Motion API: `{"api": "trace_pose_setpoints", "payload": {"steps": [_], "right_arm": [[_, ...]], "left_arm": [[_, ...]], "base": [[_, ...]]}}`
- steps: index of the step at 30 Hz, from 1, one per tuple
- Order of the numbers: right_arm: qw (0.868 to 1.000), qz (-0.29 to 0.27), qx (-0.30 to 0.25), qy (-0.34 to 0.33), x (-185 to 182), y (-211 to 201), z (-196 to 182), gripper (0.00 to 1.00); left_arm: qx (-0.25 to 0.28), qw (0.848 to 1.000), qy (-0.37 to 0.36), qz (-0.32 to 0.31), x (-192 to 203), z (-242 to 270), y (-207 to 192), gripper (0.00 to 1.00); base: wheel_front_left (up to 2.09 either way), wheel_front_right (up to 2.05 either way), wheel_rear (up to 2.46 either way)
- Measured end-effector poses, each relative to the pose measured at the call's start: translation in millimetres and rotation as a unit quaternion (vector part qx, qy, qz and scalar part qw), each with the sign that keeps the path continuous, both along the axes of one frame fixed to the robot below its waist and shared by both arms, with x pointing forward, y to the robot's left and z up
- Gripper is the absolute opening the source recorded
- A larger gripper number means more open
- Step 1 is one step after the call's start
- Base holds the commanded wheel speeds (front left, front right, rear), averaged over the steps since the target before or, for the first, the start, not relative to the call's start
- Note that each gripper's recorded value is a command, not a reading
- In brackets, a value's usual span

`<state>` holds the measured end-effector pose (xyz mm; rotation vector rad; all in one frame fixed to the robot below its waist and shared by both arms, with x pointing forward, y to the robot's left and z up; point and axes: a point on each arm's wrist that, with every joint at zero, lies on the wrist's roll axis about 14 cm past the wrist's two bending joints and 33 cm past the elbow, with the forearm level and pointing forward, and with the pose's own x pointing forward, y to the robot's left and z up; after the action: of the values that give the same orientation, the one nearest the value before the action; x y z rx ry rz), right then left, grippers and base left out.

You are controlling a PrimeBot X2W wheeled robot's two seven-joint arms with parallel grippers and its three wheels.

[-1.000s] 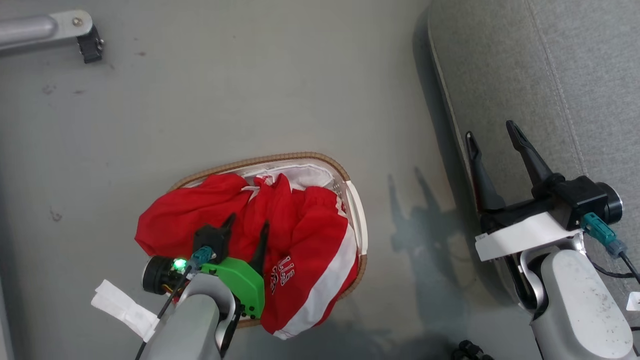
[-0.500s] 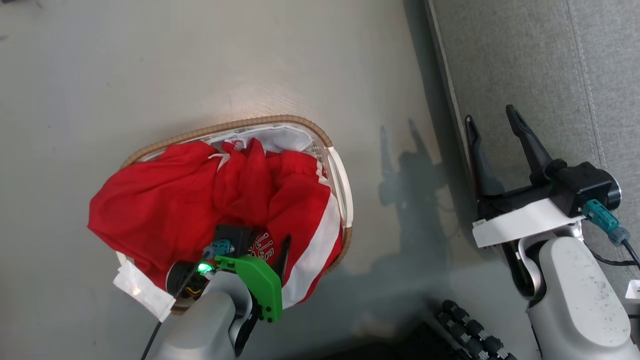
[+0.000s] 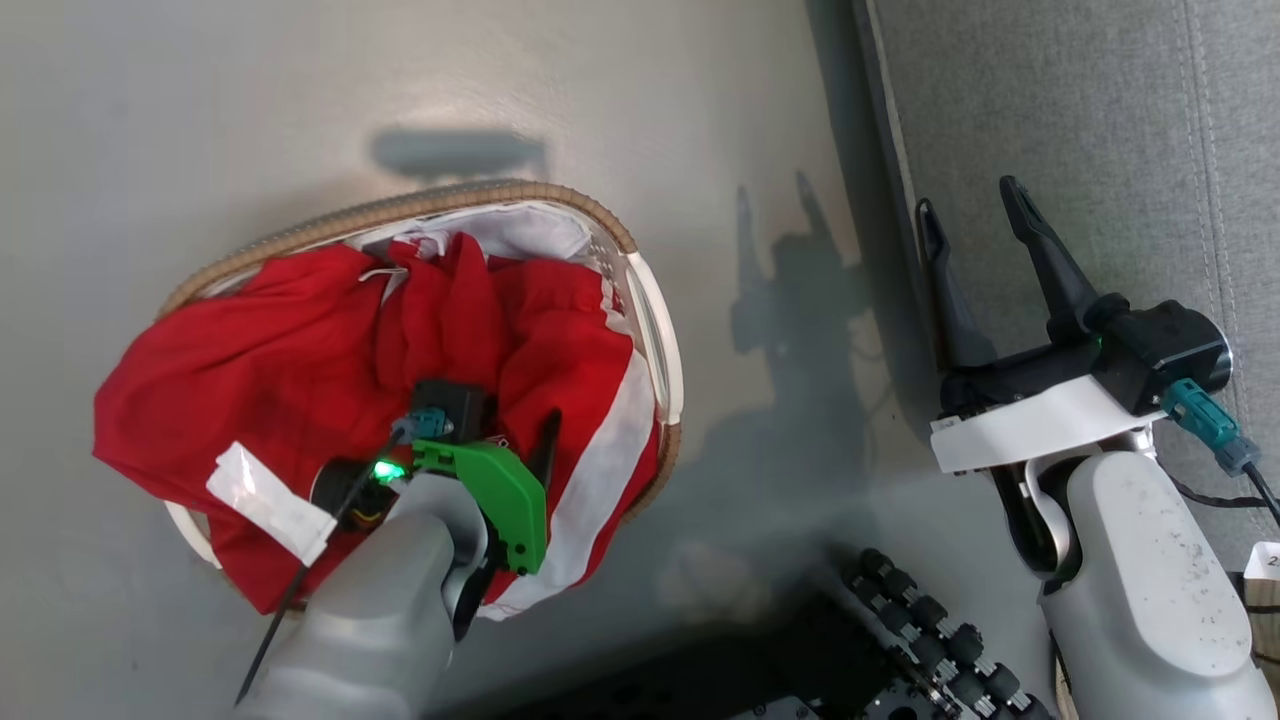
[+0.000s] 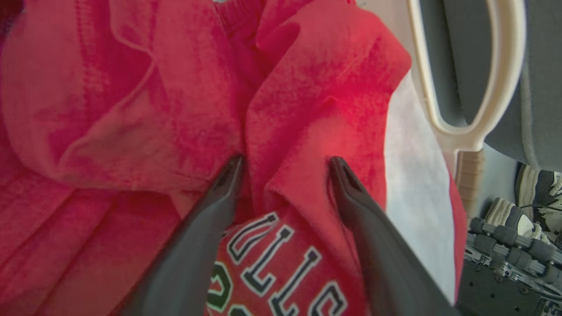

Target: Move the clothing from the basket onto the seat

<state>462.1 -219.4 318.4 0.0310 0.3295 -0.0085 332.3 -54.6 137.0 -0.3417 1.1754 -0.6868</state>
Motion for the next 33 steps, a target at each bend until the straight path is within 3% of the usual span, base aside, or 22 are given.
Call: {"api": "trace_pose_setpoints", "payload": {"steps": [17, 18, 19, 20, 33], "right_arm": [[0.999, -0.012, 0.000, 0.043, -6.1, -6.2, -38.4, 1.00], [0.999, -0.013, -0.001, 0.045, -6.6, -6.6, -39.5, 1.00], [0.999, -0.013, -0.001, 0.046, -7.1, -6.9, -40.1, 1.00], [0.999, -0.014, -0.001, 0.046, -7.2, -7.2, -39.7, 1.00], [1.000, -0.014, 0.012, 0.012, -2.4, -2.0, -6.5, 1.00]], "left_arm": [[-0.001, 0.999, 0.018, -0.030, 6.8, -42.0, -13.3, 1.00], [-0.001, 0.999, 0.017, -0.034, 5.7, -43.0, -13.5, 0.67], [-0.001, 0.999, 0.016, -0.039, 4.7, -43.1, -13.7, 0.24], [-0.001, 0.999, 0.015, -0.041, 4.3, -42.4, -13.8, 0.00], [-0.005, 0.998, -0.031, -0.056, 5.7, -6.5, -6.7, 0.00]], "base": [[0.00, 0.00, 0.00], [0.00, 0.00, 0.00], [0.00, 0.00, 0.00], [0.00, 0.00, 0.00], [0.00, 0.00, 0.00]]}}
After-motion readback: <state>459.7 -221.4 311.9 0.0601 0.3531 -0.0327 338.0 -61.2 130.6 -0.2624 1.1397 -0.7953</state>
